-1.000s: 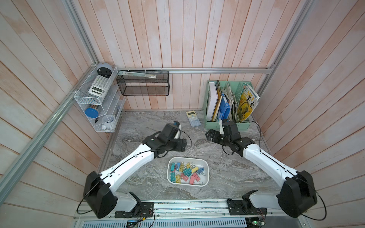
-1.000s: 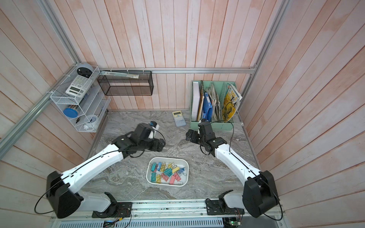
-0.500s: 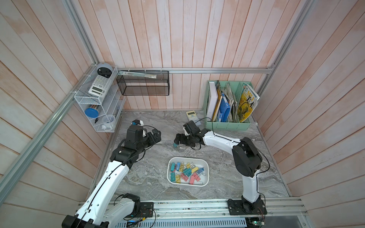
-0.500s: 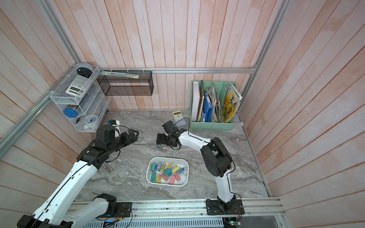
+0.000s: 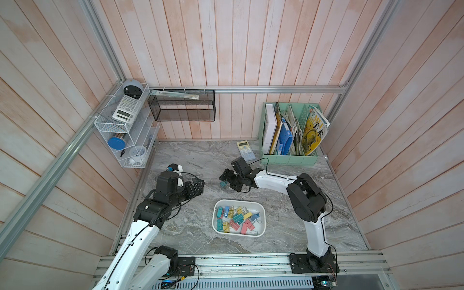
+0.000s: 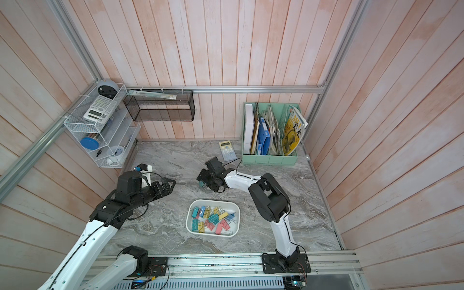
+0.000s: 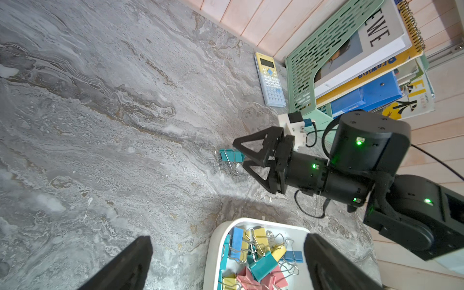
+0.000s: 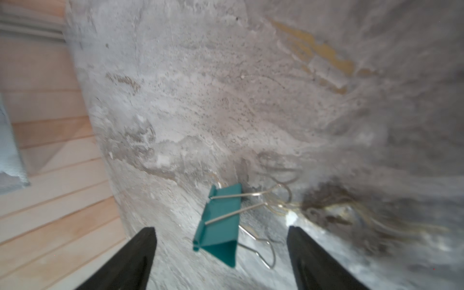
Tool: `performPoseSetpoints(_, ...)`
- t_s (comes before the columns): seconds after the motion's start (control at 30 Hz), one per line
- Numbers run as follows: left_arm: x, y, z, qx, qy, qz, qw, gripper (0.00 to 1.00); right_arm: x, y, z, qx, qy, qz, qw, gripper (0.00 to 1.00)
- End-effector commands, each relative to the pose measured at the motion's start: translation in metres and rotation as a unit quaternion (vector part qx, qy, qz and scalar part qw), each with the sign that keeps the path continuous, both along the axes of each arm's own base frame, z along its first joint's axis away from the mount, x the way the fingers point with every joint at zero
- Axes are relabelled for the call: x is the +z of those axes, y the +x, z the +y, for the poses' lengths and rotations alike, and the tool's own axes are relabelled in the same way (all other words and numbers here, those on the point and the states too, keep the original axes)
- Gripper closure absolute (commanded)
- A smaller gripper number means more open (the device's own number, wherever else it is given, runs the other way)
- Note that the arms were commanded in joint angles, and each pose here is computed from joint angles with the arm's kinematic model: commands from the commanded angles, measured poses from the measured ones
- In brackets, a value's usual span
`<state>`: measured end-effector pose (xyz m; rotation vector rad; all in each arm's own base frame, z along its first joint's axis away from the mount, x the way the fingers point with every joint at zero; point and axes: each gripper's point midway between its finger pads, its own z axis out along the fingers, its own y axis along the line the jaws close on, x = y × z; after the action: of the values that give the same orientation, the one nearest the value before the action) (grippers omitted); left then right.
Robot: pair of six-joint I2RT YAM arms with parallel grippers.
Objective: Put the binder clips in the storage box
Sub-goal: Pick up the binder clip at the center of the board.
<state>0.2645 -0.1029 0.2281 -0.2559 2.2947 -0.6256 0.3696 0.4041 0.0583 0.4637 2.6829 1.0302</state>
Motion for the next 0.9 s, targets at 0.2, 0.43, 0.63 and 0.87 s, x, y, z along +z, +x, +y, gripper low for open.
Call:
performPoseSetpoints(0.2,0.002,0.000,-0.010,-0.034,-0.002,-0.007,0.999,0.00,-0.014,0.006,0.015,-0.015,0.009,0.016,1.000,0.73)
performPoseSetpoints(0.43,0.000,0.006,-0.008,-0.025,-0.001,-0.010,1.000,0.00,0.018,-0.015,-0.010,0.020,-0.030,-0.009,0.999,0.81)
performPoseSetpoints(0.63,0.001,0.011,0.004,0.004,0.017,-0.040,0.999,0.00,0.097,-0.062,-0.061,0.053,-0.068,-0.089,0.992,0.87)
performPoseSetpoints(0.87,0.004,0.010,0.044,0.088,0.082,-0.094,0.988,0.00,0.117,-0.158,-0.129,0.110,-0.173,-0.182,0.962,0.82)
